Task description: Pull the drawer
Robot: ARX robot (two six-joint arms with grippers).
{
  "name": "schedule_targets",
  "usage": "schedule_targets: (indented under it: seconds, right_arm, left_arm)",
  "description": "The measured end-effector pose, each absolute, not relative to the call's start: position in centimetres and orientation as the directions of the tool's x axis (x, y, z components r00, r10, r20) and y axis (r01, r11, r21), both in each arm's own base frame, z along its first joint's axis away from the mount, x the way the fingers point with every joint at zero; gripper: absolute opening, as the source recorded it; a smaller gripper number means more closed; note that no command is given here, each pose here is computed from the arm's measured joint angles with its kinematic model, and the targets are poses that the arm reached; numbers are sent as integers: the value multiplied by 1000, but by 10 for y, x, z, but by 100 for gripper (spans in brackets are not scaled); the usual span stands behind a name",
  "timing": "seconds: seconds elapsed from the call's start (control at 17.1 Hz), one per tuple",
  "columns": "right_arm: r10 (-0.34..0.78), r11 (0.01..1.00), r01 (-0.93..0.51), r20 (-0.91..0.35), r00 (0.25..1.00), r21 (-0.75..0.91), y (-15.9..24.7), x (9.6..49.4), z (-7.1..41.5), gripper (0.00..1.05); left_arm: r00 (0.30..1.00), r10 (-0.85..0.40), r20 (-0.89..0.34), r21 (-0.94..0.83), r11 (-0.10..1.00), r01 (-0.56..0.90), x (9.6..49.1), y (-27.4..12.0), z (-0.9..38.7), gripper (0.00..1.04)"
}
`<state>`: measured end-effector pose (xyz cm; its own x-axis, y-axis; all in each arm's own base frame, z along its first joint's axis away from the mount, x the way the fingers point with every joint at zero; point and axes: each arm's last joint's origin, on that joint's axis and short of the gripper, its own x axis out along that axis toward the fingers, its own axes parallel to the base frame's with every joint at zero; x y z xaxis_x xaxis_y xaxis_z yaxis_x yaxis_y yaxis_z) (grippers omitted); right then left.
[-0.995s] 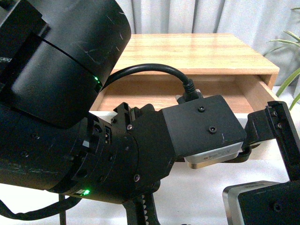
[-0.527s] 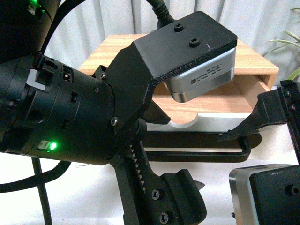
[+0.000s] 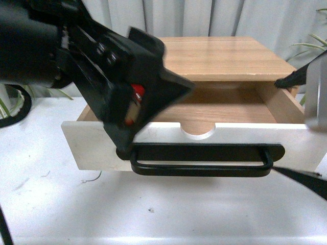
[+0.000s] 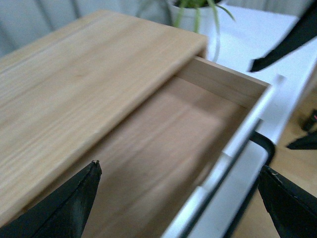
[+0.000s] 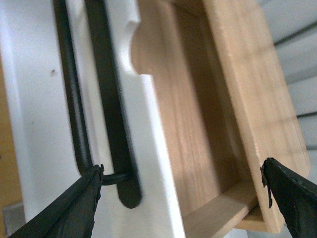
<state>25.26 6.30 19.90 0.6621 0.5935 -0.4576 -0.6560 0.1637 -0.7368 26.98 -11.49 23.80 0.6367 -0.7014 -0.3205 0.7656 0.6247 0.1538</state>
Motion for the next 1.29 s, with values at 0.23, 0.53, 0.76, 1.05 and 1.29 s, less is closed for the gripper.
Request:
schedule_targets:
  seconds: [0.23,0.53,0.76,1.05,1.29]
  right_arm:
    - [528,524,-587,-305,793,-617,36,266,230,98]
    - [433,727,-487,-226,872,-484,12,274,246,98]
    - [287,950,-295,-86,954,-99,-23,259,263,98]
    - [11,1000,-11,-15,1000,-14,0,158,201,2]
    - [-2,1000,1,-6,1000,-14,0,144,191,2]
  left_arm:
    - [853,-487,-186,-33,871,490,285,-62,250,98]
    - [929,-341,-143,-111,938,328,284,-36,255,98]
    - [986,-71,-152,-185,982,42,277,10,258,98]
    - [1000,3,1,-15,1000,-3,184,1,202,2]
    - [1000,1,-9,-14,1000,-1,165,0,189,2]
